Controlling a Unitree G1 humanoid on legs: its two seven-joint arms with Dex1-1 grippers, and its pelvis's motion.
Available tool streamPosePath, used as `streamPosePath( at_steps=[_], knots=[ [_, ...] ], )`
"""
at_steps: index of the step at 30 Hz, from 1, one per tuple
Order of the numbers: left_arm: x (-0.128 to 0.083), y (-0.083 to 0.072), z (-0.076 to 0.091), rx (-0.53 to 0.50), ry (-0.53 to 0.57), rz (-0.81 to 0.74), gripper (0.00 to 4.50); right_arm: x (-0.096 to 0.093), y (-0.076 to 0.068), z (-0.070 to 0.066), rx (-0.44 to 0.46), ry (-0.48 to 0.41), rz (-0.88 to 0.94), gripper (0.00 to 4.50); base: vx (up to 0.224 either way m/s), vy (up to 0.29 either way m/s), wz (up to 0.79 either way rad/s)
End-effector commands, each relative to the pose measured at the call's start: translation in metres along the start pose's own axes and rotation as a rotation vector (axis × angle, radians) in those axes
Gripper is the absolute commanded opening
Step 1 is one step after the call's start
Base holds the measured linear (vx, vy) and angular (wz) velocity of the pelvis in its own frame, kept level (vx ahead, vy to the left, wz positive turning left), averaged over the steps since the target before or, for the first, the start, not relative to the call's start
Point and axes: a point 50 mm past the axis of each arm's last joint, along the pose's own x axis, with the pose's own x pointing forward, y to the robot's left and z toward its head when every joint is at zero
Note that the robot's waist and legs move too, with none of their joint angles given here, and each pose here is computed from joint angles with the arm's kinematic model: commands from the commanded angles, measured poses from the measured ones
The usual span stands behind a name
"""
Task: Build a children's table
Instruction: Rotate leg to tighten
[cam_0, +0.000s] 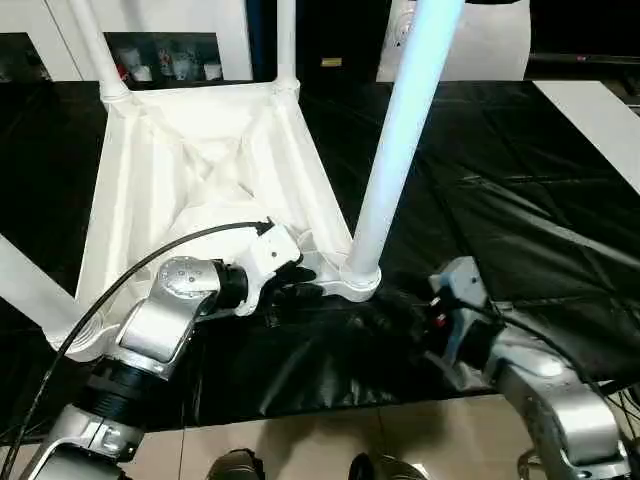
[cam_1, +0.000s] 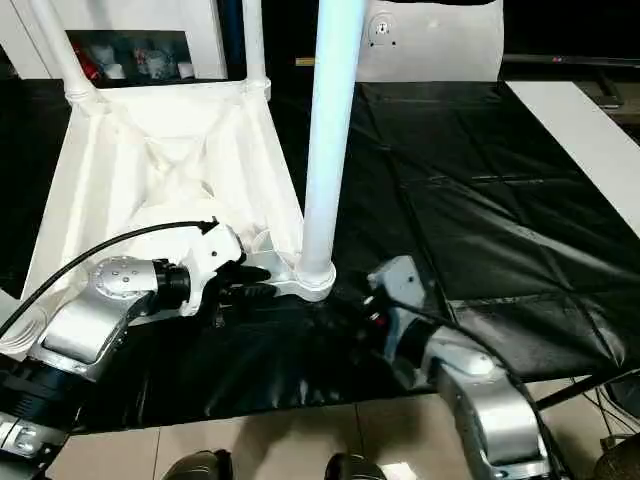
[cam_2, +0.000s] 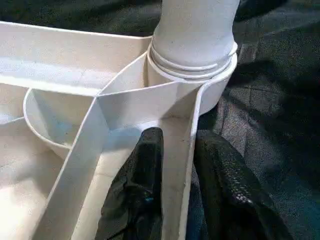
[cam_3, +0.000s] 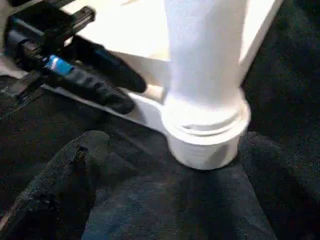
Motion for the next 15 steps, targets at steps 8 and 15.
streamPosePath(
  at_steps=[8,15],
  knots=[
    [0.001,-0.002,-0.012,0.016,0.130,-0.034,0.38,-0.003,-0.002,0.004,-0.035,-0.011,-0.015,4.50,0.000,0.000,0.00],
    [0.002,-0.003,-0.011,0.090,0.146,-0.107,0.02,-0.002,-0.010,0.012,-0.054,-0.043,-0.025,4.50,0.000,0.000,0.00]
  ],
)
